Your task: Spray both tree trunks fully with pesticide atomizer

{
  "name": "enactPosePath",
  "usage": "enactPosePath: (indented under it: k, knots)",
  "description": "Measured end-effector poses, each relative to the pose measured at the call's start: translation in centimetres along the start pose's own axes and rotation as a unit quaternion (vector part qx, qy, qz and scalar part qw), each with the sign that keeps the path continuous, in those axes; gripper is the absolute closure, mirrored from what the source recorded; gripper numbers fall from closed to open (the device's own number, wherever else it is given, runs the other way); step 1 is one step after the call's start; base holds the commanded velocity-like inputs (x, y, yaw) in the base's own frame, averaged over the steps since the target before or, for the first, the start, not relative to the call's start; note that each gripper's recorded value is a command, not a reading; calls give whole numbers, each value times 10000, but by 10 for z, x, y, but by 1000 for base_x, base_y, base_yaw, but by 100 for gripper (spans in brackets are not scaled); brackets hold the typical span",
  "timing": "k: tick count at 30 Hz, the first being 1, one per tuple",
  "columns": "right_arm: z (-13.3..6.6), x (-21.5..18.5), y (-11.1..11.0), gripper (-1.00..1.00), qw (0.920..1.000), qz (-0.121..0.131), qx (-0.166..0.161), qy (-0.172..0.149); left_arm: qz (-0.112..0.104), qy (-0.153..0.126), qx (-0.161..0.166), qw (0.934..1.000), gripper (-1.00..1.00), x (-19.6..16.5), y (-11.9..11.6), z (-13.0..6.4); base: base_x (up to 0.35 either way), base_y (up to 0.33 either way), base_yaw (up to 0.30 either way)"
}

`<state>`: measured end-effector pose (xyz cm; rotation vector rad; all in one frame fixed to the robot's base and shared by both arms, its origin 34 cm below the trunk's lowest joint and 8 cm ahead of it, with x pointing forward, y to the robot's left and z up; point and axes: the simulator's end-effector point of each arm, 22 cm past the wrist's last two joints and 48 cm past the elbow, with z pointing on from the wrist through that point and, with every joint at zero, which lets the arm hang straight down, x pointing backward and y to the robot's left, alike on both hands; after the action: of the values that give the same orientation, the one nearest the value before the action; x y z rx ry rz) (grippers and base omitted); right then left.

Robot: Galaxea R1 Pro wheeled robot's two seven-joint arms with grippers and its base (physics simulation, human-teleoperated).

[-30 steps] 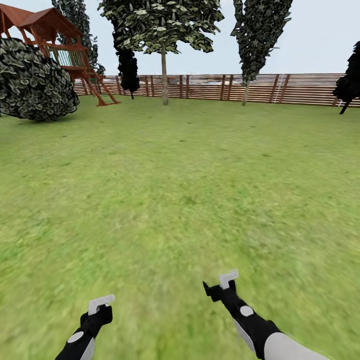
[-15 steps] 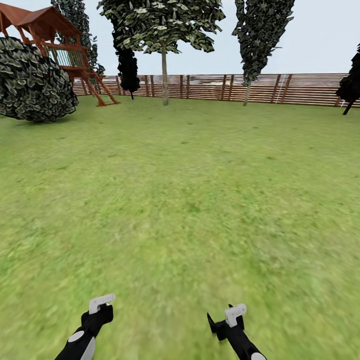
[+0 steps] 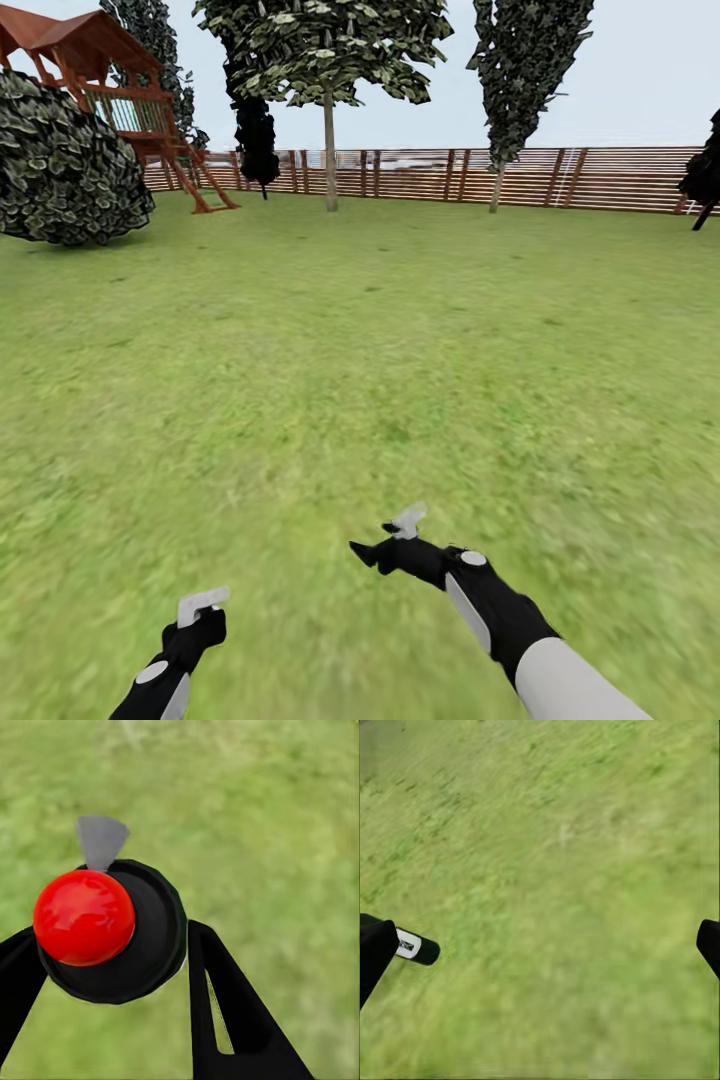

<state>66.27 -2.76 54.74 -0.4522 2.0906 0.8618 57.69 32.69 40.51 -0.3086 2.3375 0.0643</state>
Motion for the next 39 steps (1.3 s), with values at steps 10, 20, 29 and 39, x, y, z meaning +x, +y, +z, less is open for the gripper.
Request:
enactPosePath:
  k: [10, 20, 29, 39]
  knots:
    - [-15, 67, -33, -100, 9966, 582, 536, -244, -26, 59, 59, 10000, 100, 7, -11, -1, 335, 92, 0]
    - [-44, 46, -116, -100, 9654, 235, 2476, -782, -59, 48, 147, 9999, 100, 7, -27, -2, 335, 91, 0]
    - [-41, 50, -111, -100, 9685, 34, 2398, -667, -66, 43, 152, 9999, 100, 7, -28, -2, 335, 90, 0]
    - [-39, 51, -106, -100, 9719, -435, 2252, -531, -63, 44, 161, 9998, 100, 7, -29, -2, 336, 83, 0]
